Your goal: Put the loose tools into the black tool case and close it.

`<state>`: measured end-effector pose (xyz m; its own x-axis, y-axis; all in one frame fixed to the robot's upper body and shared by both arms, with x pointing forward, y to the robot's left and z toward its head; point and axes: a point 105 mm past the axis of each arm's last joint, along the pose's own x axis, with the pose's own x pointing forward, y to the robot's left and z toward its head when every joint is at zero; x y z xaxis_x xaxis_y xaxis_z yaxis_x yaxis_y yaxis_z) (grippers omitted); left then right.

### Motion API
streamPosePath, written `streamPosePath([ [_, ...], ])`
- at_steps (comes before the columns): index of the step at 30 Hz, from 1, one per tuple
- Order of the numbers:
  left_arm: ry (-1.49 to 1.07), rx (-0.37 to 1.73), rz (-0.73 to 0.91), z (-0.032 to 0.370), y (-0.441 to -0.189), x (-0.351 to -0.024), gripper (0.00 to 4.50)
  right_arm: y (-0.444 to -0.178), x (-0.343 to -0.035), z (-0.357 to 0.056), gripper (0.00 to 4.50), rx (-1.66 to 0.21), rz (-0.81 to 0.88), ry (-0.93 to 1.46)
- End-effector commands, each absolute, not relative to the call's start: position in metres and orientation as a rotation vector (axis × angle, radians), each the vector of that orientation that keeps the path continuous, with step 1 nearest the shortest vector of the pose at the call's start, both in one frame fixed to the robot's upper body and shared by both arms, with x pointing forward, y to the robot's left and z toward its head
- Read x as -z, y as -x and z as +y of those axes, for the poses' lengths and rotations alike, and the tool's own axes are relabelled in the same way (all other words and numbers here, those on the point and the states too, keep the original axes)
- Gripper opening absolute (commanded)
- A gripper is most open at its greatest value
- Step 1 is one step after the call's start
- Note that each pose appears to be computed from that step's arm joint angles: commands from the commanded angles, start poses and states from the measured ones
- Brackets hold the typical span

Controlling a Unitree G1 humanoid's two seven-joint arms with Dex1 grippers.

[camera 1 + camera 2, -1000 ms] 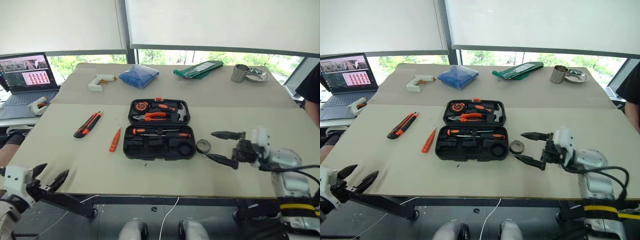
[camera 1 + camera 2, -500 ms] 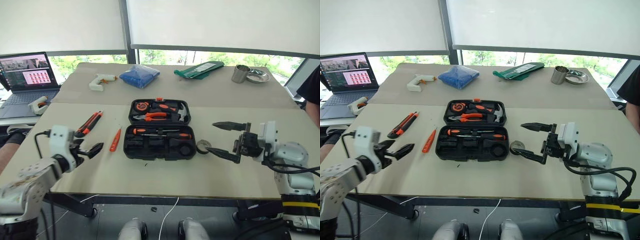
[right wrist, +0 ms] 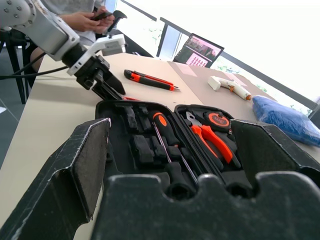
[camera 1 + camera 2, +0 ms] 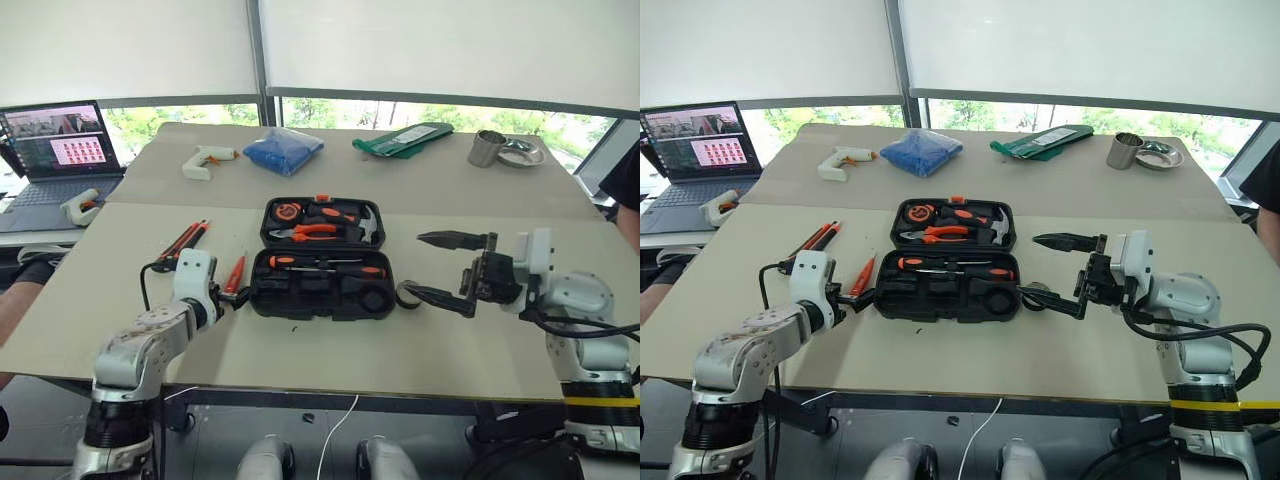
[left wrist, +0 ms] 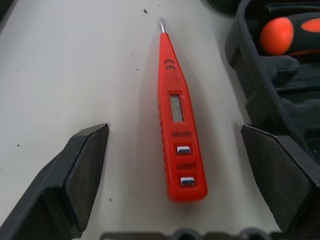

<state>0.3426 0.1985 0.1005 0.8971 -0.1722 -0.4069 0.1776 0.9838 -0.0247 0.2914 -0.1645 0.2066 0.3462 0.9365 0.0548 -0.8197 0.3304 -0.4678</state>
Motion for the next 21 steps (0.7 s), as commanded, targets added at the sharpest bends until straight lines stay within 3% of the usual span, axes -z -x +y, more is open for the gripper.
streamPosePath([
  [1, 0.011, 0.120, 0.385, 0.201, -0.355, -0.103, 4.50, -0.285, -0.220, -0.163, 4.44, -1.178, -0.389, 0.398],
  [3, 0.022, 0.111, 0.387, 0.200, -0.359, -0.100, 4.50, -0.284, -0.220, -0.162, 4.44, -1.172, -0.388, 0.397],
  [6, 0.029, 0.134, 0.420, 0.195, -0.359, -0.091, 3.73, -0.281, -0.219, -0.161, 4.50, -1.179, -0.380, 0.409],
  [14, 0.014, 0.126, 0.443, 0.198, -0.358, -0.081, 0.60, -0.278, -0.217, -0.157, 4.50, -1.193, -0.375, 0.420],
  [18, -0.066, 0.139, 0.254, 0.216, -0.362, -0.111, 0.48, -0.278, -0.218, -0.159, 4.50, -1.189, -0.371, 0.421],
  [21, -0.091, 0.305, 0.079, 0.213, -0.360, -0.146, 0.48, -0.278, -0.220, -0.164, 4.50, -1.173, -0.366, 0.421],
])
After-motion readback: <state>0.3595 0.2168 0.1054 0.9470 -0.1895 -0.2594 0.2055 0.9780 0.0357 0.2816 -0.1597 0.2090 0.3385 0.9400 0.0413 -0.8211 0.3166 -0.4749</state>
